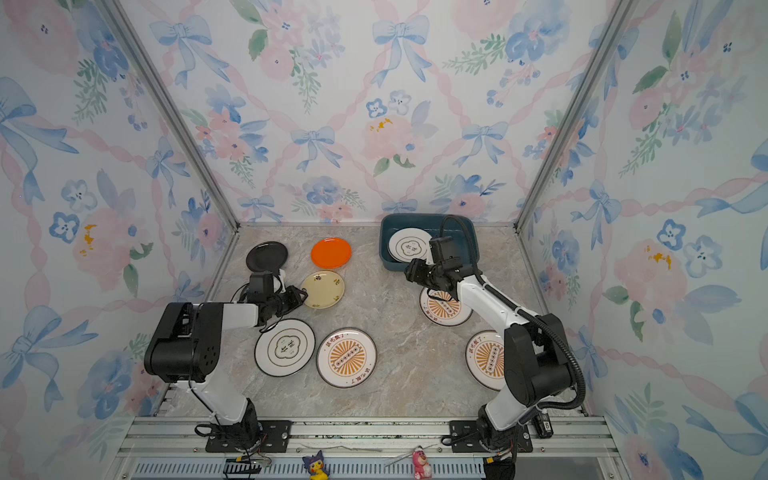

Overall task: Place the plates into the plastic bin on the countertop
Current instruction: 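Grasp the cream plate edge with the left gripper and tilt it up, then hand the upright cream plate from the left gripper to the right gripper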

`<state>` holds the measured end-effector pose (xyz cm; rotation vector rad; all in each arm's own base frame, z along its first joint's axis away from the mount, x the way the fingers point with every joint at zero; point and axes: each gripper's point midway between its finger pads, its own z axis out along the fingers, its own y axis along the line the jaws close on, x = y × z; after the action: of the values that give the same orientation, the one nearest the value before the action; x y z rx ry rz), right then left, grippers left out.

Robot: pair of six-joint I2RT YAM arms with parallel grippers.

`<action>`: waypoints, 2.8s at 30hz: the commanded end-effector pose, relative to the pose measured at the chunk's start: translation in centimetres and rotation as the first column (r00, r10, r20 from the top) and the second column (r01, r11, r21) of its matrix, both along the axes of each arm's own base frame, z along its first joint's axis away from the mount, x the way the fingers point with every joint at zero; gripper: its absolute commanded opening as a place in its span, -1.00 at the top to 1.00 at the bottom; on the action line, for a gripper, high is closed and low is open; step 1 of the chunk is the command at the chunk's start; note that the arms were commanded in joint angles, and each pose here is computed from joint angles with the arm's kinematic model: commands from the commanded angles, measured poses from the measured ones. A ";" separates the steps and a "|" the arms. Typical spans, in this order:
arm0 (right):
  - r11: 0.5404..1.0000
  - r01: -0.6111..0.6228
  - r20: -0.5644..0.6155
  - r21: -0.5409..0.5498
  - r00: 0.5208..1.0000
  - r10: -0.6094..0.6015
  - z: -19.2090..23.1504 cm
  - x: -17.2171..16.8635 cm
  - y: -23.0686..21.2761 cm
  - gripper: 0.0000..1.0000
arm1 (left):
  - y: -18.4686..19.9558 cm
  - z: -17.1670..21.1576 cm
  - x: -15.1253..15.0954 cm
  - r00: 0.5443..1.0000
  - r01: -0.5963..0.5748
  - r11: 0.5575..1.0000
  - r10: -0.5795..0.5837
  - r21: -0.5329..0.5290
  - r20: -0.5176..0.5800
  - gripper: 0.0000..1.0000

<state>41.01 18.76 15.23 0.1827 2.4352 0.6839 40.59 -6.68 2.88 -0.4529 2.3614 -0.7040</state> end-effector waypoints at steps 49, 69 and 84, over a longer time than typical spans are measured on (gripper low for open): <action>0.855 -0.450 0.174 0.257 0.892 0.417 1.2 -7.3 10.2 -0.61 | -12.0 11.0 -3.6 0.920 0.377 0.894 -0.330 -0.243 0.213 1.00; 0.793 -0.470 0.186 0.387 0.883 0.432 1.8 -7.1 13.0 0.47 | -14.9 13.7 -3.5 0.883 0.446 0.863 -0.382 -0.237 0.272 1.00; 0.919 -0.325 0.099 0.222 0.945 0.310 2.7 -3.4 6.9 1.00 | -14.5 13.5 -4.0 0.883 0.440 0.873 -0.379 -0.208 0.278 0.16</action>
<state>36.00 28.59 15.99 -0.1683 2.3523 1.2328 36.81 -21.19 15.38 0.0133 2.1933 -1.2255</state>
